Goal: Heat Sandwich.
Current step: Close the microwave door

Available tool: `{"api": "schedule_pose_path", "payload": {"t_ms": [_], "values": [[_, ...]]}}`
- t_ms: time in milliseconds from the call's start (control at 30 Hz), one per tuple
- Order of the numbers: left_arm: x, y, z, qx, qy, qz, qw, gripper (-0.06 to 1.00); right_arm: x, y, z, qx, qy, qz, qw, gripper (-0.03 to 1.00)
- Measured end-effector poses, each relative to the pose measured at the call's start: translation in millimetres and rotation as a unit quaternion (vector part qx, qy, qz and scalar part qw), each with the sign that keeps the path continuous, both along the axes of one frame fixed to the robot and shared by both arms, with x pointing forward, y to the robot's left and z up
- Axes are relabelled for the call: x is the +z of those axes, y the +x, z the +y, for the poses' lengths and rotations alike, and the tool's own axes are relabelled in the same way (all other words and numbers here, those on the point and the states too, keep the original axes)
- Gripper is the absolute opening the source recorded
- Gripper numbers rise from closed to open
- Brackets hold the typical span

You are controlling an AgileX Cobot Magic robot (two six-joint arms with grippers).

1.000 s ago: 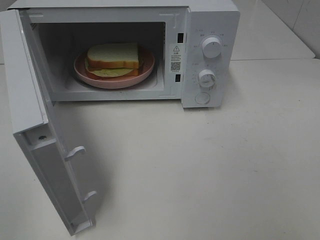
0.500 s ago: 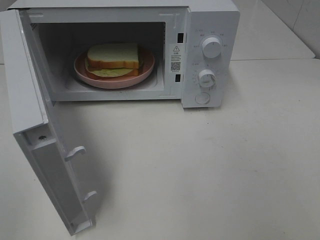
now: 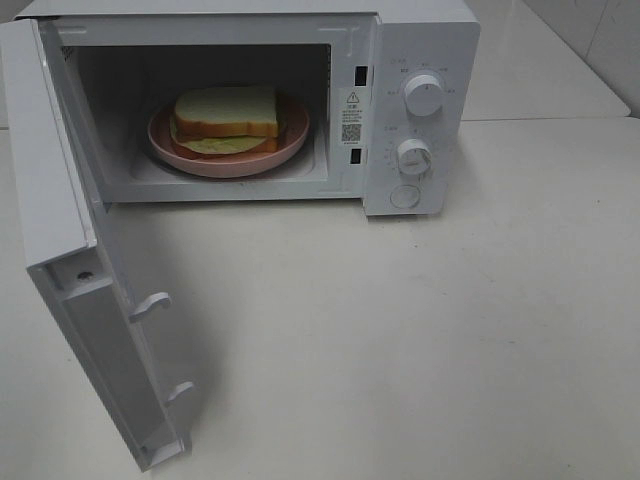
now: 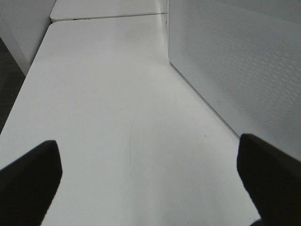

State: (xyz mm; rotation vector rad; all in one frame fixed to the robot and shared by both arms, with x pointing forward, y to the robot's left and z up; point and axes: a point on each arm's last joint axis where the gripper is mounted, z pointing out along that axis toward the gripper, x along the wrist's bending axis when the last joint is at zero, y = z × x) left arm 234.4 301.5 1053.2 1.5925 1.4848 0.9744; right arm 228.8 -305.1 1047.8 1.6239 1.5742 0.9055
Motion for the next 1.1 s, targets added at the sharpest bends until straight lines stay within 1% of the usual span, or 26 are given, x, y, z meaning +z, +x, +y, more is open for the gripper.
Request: {"api": "schedule_pose_path", "payload": {"t_ms": [1100], "values": [[0.0, 0.0, 0.0, 0.0, 0.0, 0.0, 1.0, 0.95, 0.0, 0.0, 0.0, 0.0, 0.0, 0.0, 1.0, 0.76]]}}
